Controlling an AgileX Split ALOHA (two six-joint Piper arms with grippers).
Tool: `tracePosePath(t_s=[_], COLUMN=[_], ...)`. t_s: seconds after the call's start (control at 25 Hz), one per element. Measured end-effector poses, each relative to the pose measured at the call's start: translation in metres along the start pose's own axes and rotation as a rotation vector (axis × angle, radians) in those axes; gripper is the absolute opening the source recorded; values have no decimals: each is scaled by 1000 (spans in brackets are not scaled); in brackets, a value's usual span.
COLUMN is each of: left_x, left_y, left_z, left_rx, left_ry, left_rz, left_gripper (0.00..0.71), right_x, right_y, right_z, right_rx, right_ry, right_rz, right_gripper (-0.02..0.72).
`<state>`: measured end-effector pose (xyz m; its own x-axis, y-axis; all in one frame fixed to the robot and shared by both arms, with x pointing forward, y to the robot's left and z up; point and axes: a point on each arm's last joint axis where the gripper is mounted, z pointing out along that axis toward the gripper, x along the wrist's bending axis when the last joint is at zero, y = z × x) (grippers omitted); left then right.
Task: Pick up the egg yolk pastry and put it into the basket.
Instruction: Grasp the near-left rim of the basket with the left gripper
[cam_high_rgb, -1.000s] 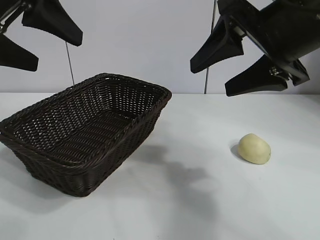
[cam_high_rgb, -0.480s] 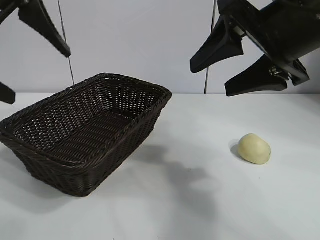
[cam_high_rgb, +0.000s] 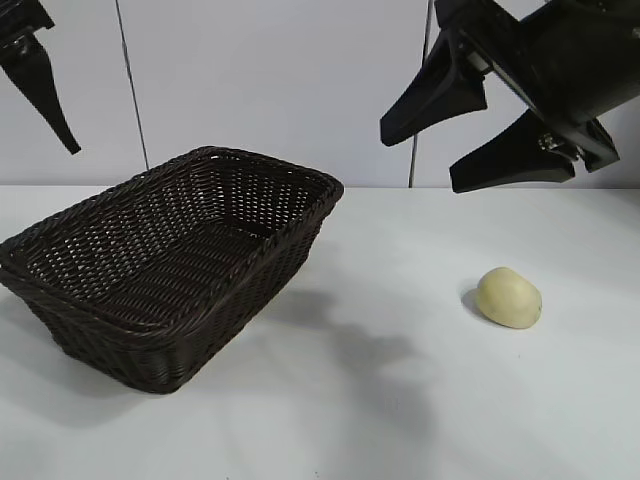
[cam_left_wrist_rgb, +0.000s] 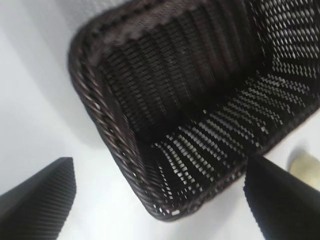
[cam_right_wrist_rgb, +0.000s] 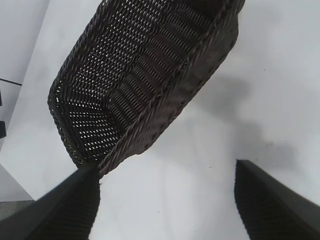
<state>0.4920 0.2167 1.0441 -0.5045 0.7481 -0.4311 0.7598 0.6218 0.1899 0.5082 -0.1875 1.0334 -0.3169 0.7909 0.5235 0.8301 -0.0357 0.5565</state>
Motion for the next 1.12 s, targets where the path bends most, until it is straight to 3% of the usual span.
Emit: tracePosePath(t_s=[0.24,0.6,0.88,1.12], left_x=[3,25,16,20], left_y=[-2,-16,-27,-24], left_z=[3,31,67,107], left_rx=[3,25,67,62], left_ry=[10,-10,21,61], left_rz=[-53,-158,-127,-143], left_gripper=[658,658,658,658], right_x=[0,0,0,0], right_y=[0,0,0,0], right_z=[0,0,0,0], right_rx=[0,0,0,3], right_ry=[0,0,0,1], right_rz=[1,1,2,3], right_gripper=[540,540,540,540])
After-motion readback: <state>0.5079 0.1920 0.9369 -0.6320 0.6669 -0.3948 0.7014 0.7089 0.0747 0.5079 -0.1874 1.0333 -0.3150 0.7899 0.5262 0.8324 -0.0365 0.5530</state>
